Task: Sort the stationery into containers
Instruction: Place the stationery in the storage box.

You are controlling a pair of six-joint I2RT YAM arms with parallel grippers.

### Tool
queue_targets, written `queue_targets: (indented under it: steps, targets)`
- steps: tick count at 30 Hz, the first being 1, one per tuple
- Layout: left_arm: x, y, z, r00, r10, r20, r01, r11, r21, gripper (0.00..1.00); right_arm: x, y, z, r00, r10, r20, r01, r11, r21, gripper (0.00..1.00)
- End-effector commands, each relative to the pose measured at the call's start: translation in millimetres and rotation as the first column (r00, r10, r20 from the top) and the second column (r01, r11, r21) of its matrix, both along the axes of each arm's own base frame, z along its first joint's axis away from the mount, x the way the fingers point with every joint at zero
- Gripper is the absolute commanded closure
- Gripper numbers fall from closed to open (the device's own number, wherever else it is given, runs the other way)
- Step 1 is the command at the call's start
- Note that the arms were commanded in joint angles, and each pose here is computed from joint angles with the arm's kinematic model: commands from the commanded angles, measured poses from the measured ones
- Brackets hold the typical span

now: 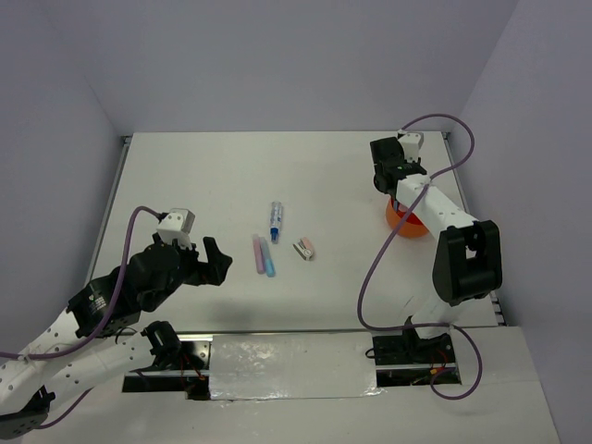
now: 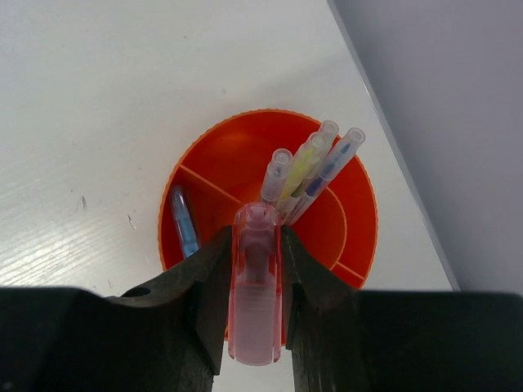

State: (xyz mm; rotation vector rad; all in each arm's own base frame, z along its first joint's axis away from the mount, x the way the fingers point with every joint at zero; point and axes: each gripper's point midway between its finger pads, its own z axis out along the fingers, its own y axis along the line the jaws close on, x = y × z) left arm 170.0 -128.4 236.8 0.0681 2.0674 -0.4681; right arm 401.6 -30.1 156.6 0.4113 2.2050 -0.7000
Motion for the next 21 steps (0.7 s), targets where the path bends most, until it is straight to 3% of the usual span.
queue_targets:
  steps: [1, 12, 16, 21]
  targets:
    - [4.4, -5.1, 4.9, 1.0, -0.015, 0.027, 0.015, 1.0, -0.004, 0.01, 5.6, 1.5, 19.5, 0.997, 0.012, 0.077, -0.013, 1.0, 0.009, 0.8]
    - [3.1, -6.6, 6.1, 0.999, -0.028, 0.031, 0.028, 1.0, -0.011, 0.01, 16.7, 4.9, 12.0, 0.998, 0.027, 0.049, -0.028, 1.0, 0.012, 0.76]
    - [2.8, -7.2, 6.1, 0.999, -0.034, 0.032, 0.034, 0.999, -0.011, 0.01, 16.9, 5.3, 7.6, 0.998, 0.031, 0.048, -0.031, 0.999, 0.013, 0.59]
    - [2.6, -8.5, 6.3, 0.999, -0.041, 0.032, 0.041, 0.999, -0.01, 0.01, 19.0, 7.9, 9.3, 0.998, 0.039, 0.053, -0.041, 0.999, 0.026, 0.52]
